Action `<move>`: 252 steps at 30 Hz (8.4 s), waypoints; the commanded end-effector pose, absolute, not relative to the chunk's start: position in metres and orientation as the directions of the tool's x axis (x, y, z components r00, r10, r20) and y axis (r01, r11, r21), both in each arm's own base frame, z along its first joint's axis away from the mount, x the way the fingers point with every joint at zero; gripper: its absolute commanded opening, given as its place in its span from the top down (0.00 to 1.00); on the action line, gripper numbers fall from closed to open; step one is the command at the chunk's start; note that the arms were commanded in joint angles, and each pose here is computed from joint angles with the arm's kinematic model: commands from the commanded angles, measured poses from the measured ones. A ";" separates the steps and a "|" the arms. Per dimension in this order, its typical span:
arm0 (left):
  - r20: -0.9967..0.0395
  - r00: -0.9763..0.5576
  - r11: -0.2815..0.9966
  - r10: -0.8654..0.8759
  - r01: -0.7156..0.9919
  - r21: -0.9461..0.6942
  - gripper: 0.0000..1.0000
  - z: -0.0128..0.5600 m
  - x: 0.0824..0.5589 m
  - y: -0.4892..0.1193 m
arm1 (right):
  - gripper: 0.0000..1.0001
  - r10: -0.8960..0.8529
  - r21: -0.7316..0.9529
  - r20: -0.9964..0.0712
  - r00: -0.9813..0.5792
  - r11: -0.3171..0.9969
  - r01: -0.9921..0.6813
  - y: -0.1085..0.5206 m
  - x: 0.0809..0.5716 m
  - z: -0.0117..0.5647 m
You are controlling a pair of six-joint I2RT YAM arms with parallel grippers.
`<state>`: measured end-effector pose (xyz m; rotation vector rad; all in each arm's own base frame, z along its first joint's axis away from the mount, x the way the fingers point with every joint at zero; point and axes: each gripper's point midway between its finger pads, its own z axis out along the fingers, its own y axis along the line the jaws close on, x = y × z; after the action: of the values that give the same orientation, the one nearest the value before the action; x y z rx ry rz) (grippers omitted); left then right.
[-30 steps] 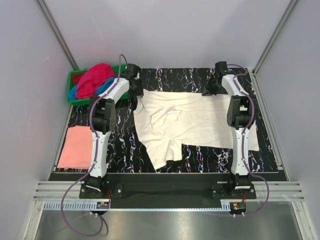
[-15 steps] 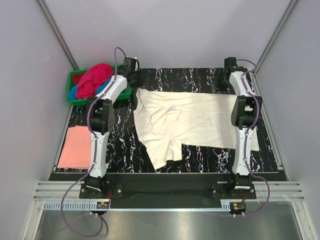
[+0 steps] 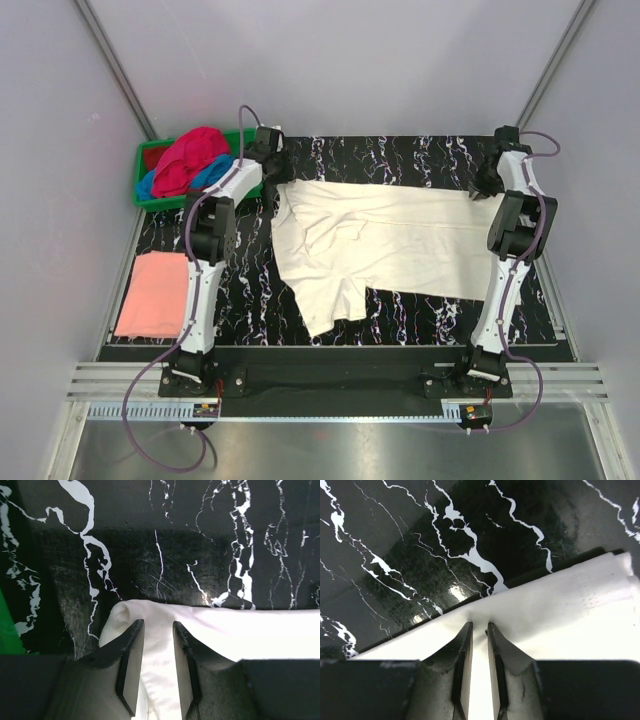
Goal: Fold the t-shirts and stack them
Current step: Fold the tshirt
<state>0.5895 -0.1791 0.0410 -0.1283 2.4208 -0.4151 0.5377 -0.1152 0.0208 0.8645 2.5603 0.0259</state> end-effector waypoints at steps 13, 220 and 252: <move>-0.603 -0.688 0.813 -0.404 0.033 -0.581 0.71 0.052 0.659 -0.181 | 0.73 0.500 0.166 -0.507 -0.702 0.856 0.489 -0.125 0.577 0.025; -0.350 -0.931 0.951 0.101 0.194 -0.242 1.00 0.076 0.158 -0.255 | 0.48 0.918 0.155 -0.363 -0.157 0.225 0.962 -0.150 0.219 0.063; -0.547 -0.833 0.843 0.081 0.350 -0.408 1.00 0.174 0.166 -0.273 | 0.99 0.919 0.099 -0.352 -0.179 0.227 0.969 -0.178 0.226 0.004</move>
<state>0.1631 -0.2634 0.1456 0.2972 2.5725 -0.6047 0.2344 -0.1778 0.0138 1.7408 2.1367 -0.1652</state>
